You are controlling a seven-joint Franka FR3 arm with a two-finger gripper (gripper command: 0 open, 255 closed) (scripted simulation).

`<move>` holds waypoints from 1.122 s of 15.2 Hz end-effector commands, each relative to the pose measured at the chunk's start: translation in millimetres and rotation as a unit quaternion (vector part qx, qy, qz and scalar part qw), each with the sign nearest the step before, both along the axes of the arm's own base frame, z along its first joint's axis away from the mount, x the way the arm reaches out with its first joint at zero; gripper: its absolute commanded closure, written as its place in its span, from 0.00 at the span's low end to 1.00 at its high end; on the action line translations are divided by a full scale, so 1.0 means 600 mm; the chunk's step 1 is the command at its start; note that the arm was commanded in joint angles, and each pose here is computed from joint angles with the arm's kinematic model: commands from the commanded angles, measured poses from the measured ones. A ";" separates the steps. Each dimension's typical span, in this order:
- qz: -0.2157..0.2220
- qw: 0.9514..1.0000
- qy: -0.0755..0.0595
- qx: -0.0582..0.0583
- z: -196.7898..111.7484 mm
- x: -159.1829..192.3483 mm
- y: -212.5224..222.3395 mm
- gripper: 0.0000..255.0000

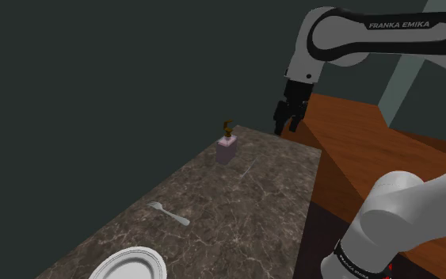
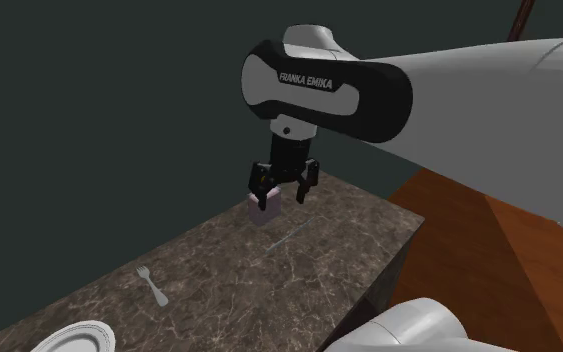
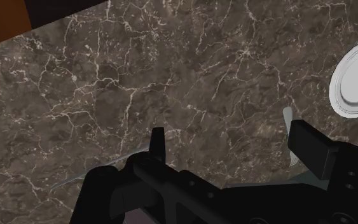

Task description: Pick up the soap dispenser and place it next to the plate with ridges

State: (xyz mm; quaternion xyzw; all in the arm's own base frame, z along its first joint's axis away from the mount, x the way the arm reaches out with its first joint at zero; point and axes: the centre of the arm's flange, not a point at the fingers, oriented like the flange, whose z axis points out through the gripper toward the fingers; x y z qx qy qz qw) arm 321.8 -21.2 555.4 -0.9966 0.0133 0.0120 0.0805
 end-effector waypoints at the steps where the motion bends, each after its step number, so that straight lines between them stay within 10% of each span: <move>1: 0.000 1.000 0.000 0.000 0.000 0.000 0.000 0.00; 17: -0.021 0.999 0.019 -0.023 -0.089 0.335 -0.081 0.00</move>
